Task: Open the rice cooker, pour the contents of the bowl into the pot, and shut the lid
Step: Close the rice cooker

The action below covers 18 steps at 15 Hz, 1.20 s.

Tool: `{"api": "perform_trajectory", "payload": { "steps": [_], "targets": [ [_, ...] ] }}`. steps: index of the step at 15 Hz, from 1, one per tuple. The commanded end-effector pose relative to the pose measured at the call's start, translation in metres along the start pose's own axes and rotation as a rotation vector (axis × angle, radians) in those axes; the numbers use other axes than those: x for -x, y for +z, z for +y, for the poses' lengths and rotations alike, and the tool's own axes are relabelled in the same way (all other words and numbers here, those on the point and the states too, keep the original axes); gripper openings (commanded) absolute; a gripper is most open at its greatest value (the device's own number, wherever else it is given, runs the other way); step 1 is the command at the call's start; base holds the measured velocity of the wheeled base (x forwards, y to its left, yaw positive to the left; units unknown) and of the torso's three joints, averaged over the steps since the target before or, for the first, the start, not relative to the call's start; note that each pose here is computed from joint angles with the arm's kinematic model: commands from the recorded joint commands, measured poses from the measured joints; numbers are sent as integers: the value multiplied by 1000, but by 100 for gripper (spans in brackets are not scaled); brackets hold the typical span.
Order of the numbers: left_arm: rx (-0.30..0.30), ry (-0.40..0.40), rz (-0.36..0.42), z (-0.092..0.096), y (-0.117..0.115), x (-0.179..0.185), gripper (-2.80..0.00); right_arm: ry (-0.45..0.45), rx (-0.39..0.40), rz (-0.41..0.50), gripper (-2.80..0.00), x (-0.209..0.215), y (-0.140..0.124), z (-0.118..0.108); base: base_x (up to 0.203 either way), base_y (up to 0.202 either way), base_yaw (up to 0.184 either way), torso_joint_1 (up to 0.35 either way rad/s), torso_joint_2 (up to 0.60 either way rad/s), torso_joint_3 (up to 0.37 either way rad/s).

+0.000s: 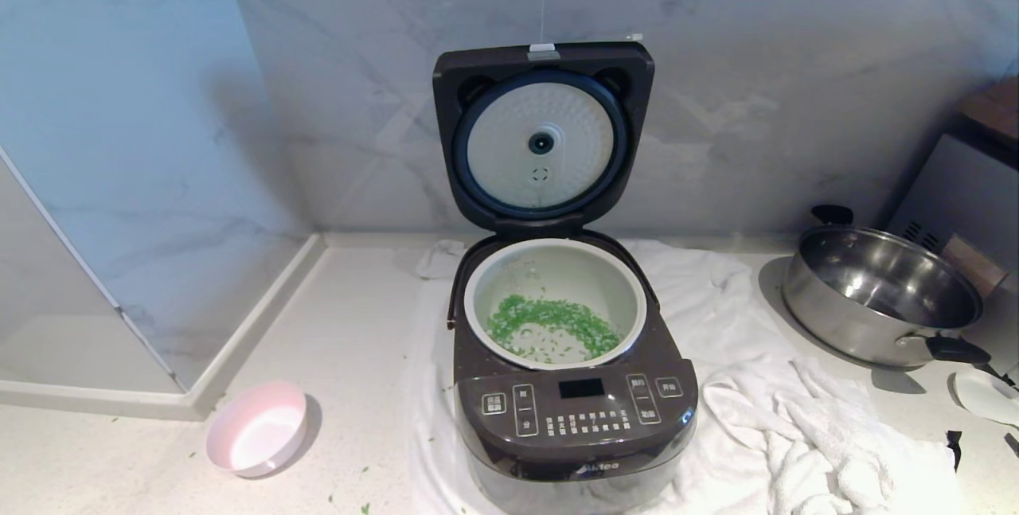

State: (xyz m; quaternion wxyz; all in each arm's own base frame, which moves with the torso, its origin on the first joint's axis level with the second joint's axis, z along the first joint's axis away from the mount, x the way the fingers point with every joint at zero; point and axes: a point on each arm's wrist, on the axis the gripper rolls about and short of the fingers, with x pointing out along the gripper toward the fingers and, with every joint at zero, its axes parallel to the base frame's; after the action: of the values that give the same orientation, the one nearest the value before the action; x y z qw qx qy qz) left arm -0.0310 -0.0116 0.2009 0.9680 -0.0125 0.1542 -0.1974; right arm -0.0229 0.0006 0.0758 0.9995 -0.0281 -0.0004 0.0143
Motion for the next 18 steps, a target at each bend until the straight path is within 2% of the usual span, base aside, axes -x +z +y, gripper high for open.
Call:
{"api": "perform_trajectory", "payload": {
  "steps": [1, 3, 5, 7, 9, 11, 13, 18],
  "targets": [
    [-47, -42, -68, -8, -15, 20, -280, 1, 1, -2, -280, 0, 0, 0, 0, 0, 0, 0, 0, 0],
    [-74, -48, -110, -11, -35, 28, -280, 0, 1, -2, -280, 0, 0, 0, 0, 0, 0, 0, 0, 0],
    [-107, -15, -160, -10, -66, 23, -280, 0, 1, -2, -280, 0, 0, 0, 0, 0, 0, 0, 0, 0],
    [-117, 115, -133, 1, -91, 2, -280, 0, 1, -2, -280, 0, 0, 0, 0, 0, 0, 0, 0, 0],
    [-154, 242, -174, 15, -110, -27, -280, 0, 1, -2, -280, 0, 0, 0, 0, 0, 0, 0, 0, 0],
    [-191, 322, -198, 23, -126, -43, -280, 0, 1, -2, -280, 0, 0, 0, 0, 0, 0, 0, 0, 0],
    [-220, 391, -272, 24, -117, -40, -280, 0, 1, -2, -280, 0, 0, 0, 0, 0, 0, 0, 0, 0],
    [-225, 391, -268, 24, -118, -40, -280, 0, 1, -2, -280, 0, 0, 0, 0, 0, 0, 0, 0, 0]
  ]
}}
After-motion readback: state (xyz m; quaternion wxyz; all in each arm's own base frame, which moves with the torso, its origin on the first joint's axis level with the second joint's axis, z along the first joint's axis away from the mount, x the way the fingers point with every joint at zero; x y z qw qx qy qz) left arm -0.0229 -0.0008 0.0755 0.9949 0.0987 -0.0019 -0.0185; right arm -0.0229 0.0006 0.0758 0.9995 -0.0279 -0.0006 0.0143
